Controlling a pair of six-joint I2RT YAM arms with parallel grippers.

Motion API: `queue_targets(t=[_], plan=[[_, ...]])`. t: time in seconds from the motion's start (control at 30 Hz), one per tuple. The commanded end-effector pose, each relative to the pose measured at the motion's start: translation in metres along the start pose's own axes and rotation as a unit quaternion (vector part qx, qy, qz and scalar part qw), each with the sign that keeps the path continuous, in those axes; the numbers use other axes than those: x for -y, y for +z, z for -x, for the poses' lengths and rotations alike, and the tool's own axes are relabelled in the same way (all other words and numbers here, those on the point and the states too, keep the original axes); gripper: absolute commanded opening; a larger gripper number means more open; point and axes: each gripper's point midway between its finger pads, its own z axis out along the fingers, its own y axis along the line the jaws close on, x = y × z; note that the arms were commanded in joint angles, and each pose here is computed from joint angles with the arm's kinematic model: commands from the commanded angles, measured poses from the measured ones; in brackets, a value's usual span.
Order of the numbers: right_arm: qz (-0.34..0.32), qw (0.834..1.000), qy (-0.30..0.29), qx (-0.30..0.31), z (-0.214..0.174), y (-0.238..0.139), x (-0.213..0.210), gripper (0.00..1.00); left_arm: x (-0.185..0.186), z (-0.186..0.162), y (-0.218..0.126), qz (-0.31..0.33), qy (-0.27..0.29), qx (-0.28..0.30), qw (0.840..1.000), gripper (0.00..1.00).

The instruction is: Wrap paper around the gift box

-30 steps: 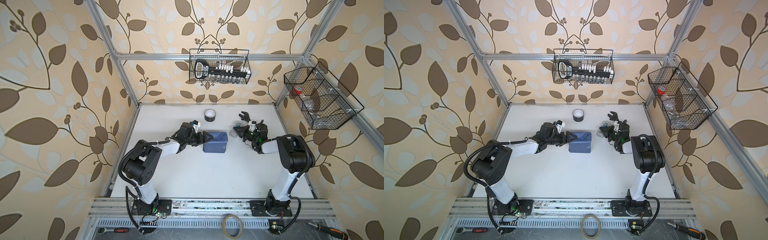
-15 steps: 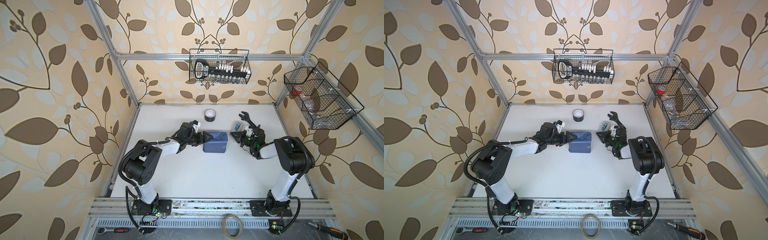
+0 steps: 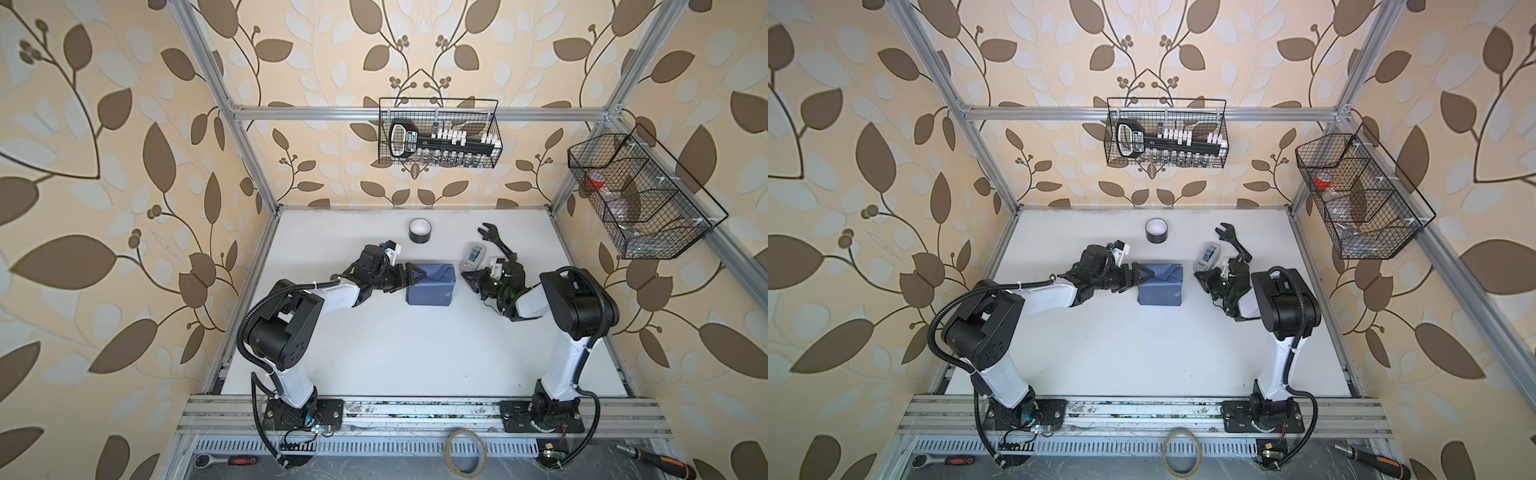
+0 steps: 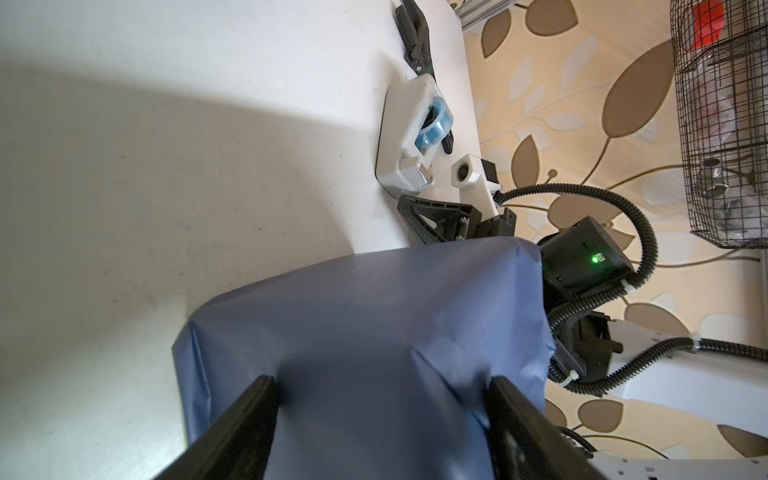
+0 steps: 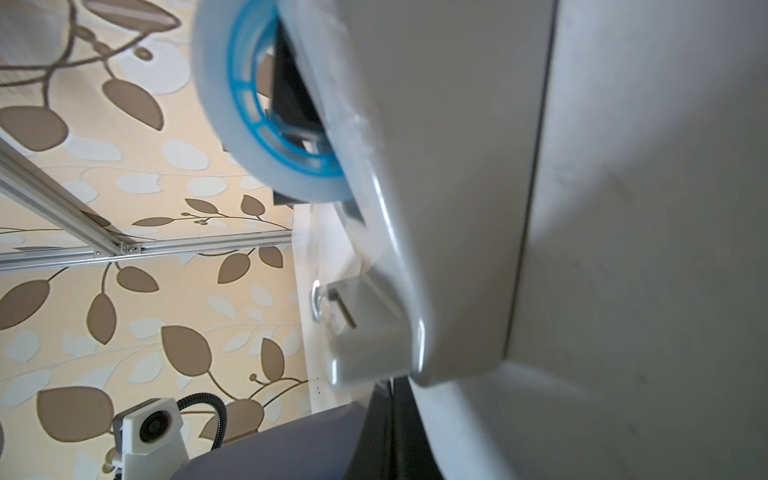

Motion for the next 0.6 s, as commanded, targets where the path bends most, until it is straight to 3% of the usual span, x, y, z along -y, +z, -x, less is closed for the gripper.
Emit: queue_targets(t=[0.0,0.33,0.57], plan=[[-0.066,0.998,0.015,-0.013,-0.013,-0.006,0.041,0.00,-0.054,-0.039,0.006,0.081,-0.045,-0.058,0.994,0.79],[-0.080,0.997,0.000,-0.017,-0.012,-0.012,0.045,0.00,-0.055,-0.039,0.007,0.082,-0.046,-0.059,0.994,0.79],[-0.050,0.997,-0.061,-0.009,-0.009,-0.047,-0.001,0.00,-0.055,-0.040,0.007,0.083,-0.045,-0.060,0.994,0.79]])
